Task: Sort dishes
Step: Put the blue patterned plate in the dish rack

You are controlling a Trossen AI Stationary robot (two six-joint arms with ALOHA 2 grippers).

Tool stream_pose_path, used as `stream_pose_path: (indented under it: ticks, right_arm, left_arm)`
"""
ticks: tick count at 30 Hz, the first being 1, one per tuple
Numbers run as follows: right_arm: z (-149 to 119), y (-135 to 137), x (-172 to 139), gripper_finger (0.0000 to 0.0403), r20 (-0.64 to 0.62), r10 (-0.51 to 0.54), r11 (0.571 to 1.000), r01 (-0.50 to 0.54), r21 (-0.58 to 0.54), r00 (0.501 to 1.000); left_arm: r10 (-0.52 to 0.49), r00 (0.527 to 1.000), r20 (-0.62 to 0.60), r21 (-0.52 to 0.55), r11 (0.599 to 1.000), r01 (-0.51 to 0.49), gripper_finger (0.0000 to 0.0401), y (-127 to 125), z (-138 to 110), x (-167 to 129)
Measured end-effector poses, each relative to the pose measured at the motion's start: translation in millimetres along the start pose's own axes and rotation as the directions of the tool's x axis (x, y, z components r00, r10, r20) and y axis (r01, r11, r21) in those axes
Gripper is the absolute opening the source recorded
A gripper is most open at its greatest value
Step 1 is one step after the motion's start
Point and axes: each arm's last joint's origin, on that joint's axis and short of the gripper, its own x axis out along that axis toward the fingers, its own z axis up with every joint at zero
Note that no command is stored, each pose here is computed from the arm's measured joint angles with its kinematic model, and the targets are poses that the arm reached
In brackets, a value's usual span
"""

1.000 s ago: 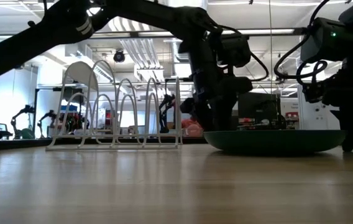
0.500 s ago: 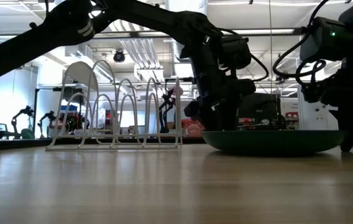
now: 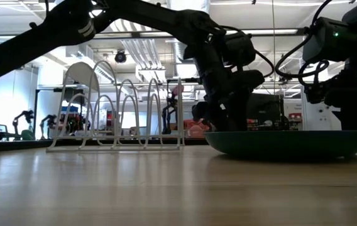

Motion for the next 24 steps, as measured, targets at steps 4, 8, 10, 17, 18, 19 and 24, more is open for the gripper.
stream_pose_path:
  ticks: [4,8,10,17,18,19,24]
  right_arm:
    - [0.1,0.1,0.0,0.0000,0.001,0.001,1.000,-0.001,0.003,1.000]
    - [0.4,0.5,0.0,0.0000,0.005,0.005,1.000,-0.005,0.013,1.000]
    - [0.6,0.7,-0.1,0.0000,0.006,0.006,1.000,-0.006,0.016,1.000]
    - [1.0,1.0,0.0,0.0000,0.009,0.009,1.000,-0.009,0.018,1.000]
    - [1.0,1.0,0.0,0.0000,0.010,0.010,1.000,-0.010,0.018,1.000]
    - [1.1,1.1,0.0,0.0000,0.011,0.010,1.000,-0.010,0.018,1.000]
    - [0.6,-3.3,-3.0,0.0000,0.031,-0.036,0.999,0.035,0.018,0.999]
  left_arm:
    - [-0.037,0.999,-0.005,-0.001,0.999,0.037,0.0192,0.4,0.9,-0.5]
    - [-0.068,0.998,0.003,0.001,0.998,0.068,0.0191,-0.3,2.4,-2.2]
    - [-0.072,0.997,0.009,0.002,0.997,0.072,0.0191,-0.4,3.1,-3.2]
    - [-0.104,0.995,0.002,0.002,0.995,0.104,0.0191,-0.3,3.6,-4.9]
    - [-0.108,0.994,0.001,0.007,0.994,0.108,0.0191,-0.4,3.6,-4.9]
    - [-0.110,0.994,0.001,0.011,0.994,0.110,0.0191,-0.5,3.6,-4.9]
    - [-0.092,0.996,-0.004,0.037,0.995,0.092,0.0191,0.4,2.9,-4.9]
